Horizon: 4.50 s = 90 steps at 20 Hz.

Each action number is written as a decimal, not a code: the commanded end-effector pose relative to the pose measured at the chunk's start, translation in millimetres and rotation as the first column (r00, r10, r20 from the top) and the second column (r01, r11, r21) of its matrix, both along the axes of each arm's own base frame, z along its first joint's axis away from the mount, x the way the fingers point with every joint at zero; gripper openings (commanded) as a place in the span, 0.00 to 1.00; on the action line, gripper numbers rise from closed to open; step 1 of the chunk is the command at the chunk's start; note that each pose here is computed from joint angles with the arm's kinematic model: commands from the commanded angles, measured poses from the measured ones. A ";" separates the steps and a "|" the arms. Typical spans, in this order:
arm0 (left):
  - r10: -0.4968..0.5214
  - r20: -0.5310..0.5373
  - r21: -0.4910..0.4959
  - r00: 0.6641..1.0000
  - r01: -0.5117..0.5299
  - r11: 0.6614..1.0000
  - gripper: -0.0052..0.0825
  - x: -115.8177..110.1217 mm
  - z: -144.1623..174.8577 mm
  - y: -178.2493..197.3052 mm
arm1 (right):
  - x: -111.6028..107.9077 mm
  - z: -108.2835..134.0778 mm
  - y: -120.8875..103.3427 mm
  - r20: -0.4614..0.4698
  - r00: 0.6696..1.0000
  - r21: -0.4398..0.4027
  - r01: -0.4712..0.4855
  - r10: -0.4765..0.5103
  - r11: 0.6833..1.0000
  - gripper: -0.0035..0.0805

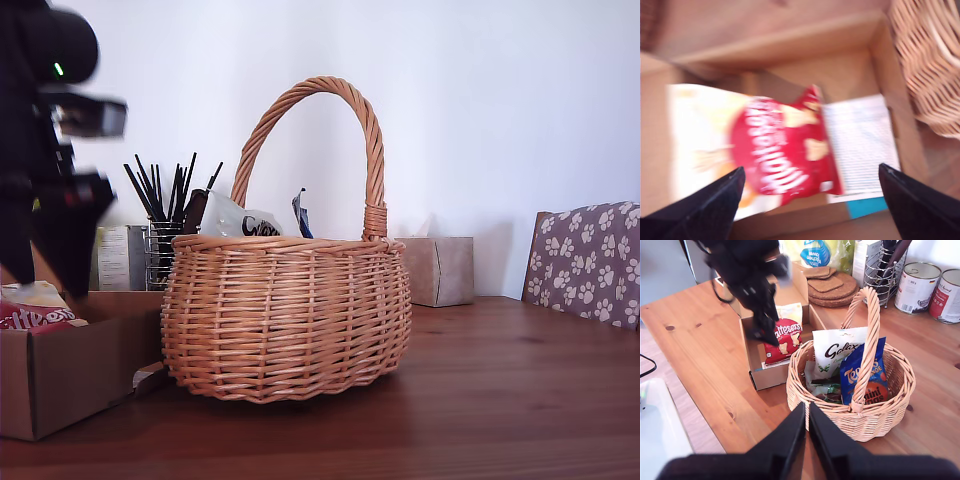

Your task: Move the bags of Easter eggs from the cardboard box on the left into the woven basket on the right side.

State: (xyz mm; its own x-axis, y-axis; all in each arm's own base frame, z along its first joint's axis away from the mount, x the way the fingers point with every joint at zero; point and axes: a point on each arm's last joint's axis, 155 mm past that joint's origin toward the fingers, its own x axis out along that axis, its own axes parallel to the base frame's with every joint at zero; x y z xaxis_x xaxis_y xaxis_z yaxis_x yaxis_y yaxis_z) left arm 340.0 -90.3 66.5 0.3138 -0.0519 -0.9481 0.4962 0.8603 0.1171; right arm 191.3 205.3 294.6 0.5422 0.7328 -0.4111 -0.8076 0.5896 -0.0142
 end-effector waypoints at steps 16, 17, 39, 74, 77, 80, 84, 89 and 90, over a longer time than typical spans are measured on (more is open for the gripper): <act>0.045 -0.058 0.090 0.997 -0.039 0.995 0.95 12.9 -54.7 11.8 | -0.2 -3.6 1.5 0.007 1.000 -0.001 -0.009 0.009 1.000 0.03; 0.045 -0.071 0.094 0.996 -0.038 0.995 0.95 11.9 -59.7 12.0 | -0.2 -3.5 1.5 0.007 1.000 -0.001 -0.009 0.009 1.000 0.03; 0.044 -0.094 0.043 0.995 -0.040 0.998 0.38 13.6 -61.8 1.9 | -0.3 -3.7 1.5 0.006 1.000 -0.002 -0.009 0.009 1.000 0.03; -0.217 0.255 -0.572 0.942 0.328 0.752 0.33 -3.5 84.7 -215.7 | -0.9 -5.4 0.8 0.000 1.000 -0.006 -0.008 0.008 1.000 0.03; -0.213 0.178 -0.536 0.961 0.276 0.798 0.33 2.5 42.0 -214.3 | -1.3 -6.6 0.4 -0.005 1.000 -0.009 -0.008 0.008 1.000 0.03; -0.200 0.105 -0.520 0.974 0.226 0.824 0.33 1.9 13.0 -212.3 | -1.5 -6.8 0.3 -0.005 1.000 -0.011 -0.008 0.008 1.000 0.03; -0.201 0.112 -0.522 0.973 0.230 0.821 0.33 2.4 14.9 -213.1 | -1.4 -6.7 0.4 -0.005 1.000 -0.010 -0.008 0.008 1.000 0.03; -0.200 0.124 -0.526 0.972 0.235 0.818 0.66 3.4 26.7 -213.9 | -1.4 -6.8 0.3 -0.005 1.000 -0.010 -0.008 0.008 1.000 0.03; -0.200 0.124 -0.525 0.972 0.235 0.818 0.66 2.4 31.3 -212.9 | -1.5 -6.8 0.3 -0.005 1.000 -0.010 -0.008 0.008 1.000 0.03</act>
State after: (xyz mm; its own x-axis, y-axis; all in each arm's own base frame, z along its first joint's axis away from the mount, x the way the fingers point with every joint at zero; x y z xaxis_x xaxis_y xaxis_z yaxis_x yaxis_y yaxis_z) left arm 340.8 -302.6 90.1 0.2797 -0.6119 -0.7398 0.6828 0.6685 -0.2948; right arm 191.1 205.1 294.2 0.5417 0.7324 -0.4125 -0.8079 0.5892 -0.0149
